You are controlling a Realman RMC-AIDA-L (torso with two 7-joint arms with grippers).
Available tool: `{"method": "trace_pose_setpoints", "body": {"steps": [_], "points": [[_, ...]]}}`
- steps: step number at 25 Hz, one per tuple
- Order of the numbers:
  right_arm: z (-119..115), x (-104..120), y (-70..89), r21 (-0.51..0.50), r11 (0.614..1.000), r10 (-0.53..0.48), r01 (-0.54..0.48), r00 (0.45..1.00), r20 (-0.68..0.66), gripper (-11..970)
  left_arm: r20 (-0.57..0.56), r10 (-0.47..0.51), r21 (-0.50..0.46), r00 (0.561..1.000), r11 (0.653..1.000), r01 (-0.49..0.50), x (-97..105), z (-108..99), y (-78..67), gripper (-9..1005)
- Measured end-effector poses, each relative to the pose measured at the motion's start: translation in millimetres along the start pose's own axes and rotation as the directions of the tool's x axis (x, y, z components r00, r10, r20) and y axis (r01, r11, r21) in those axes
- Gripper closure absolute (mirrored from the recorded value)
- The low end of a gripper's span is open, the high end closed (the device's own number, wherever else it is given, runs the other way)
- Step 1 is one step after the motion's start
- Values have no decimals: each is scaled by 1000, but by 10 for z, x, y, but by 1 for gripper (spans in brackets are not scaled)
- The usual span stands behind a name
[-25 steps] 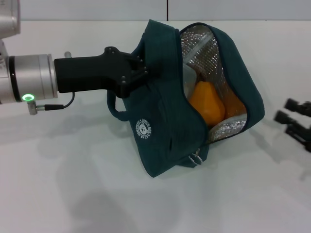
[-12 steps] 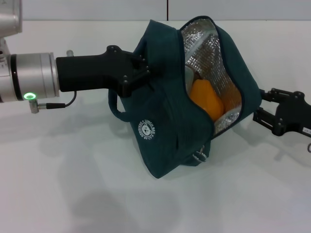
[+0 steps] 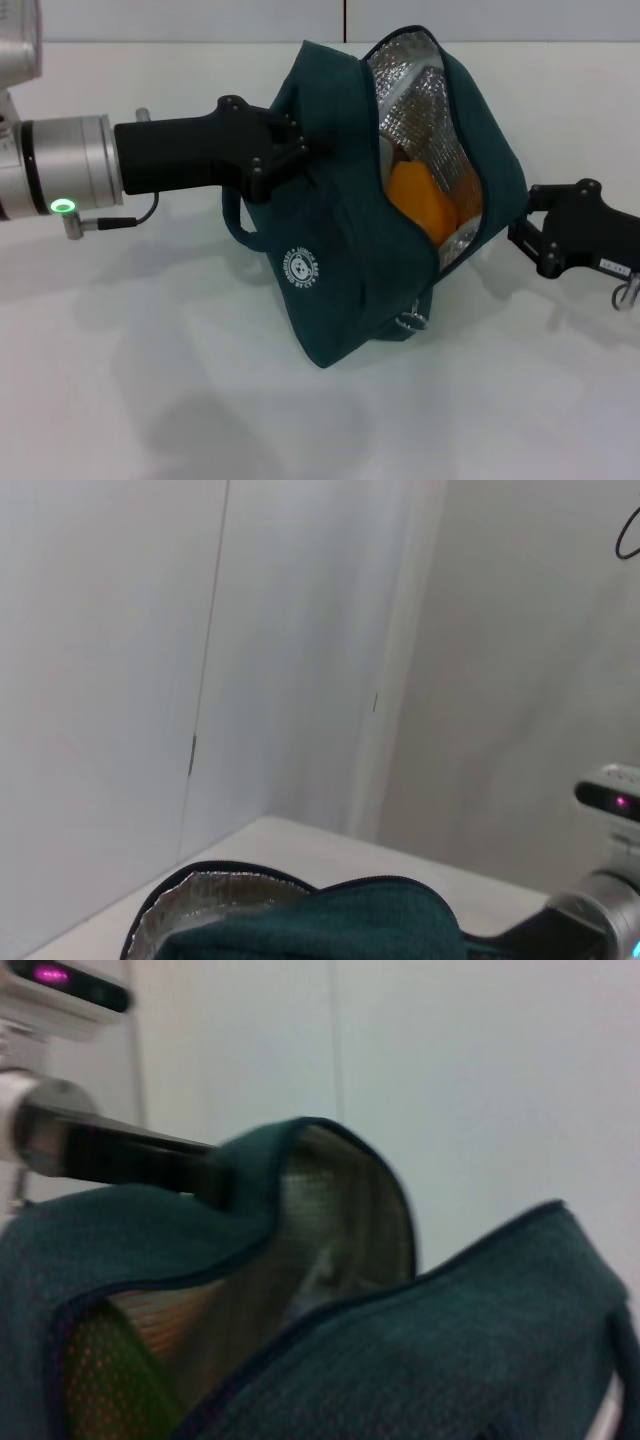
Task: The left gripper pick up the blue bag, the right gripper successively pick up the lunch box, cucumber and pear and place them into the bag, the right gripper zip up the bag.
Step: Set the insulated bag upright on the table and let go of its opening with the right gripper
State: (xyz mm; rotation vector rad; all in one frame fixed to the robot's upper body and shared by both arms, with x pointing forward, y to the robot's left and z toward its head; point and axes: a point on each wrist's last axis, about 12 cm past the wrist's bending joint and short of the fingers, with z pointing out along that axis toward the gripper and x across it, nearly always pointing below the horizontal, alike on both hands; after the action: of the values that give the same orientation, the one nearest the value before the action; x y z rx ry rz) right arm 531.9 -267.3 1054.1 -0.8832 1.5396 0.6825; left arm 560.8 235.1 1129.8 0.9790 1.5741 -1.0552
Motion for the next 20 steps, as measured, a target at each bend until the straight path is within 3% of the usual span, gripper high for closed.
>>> {"method": "trace_pose_setpoints", "body": {"steps": [6,10,14,20], "points": [[-173,-113,147,-46,994,-95,103,982,163,863,47,19,-6,999,1000,-18,143,-18,-47,853],[-338,-248,191,-58,987,-131,152,953,274,889,106,36,-32,994,999,-32,307,-122,-141,853],[-428,-276,202,-61,985,-136,160,946,296,890,199,73,-79,977,995,-59,446,-203,-225,852],[-406,-279,225,-82,986,-116,147,946,303,879,270,117,-143,956,986,-81,656,-228,-352,640]]}}
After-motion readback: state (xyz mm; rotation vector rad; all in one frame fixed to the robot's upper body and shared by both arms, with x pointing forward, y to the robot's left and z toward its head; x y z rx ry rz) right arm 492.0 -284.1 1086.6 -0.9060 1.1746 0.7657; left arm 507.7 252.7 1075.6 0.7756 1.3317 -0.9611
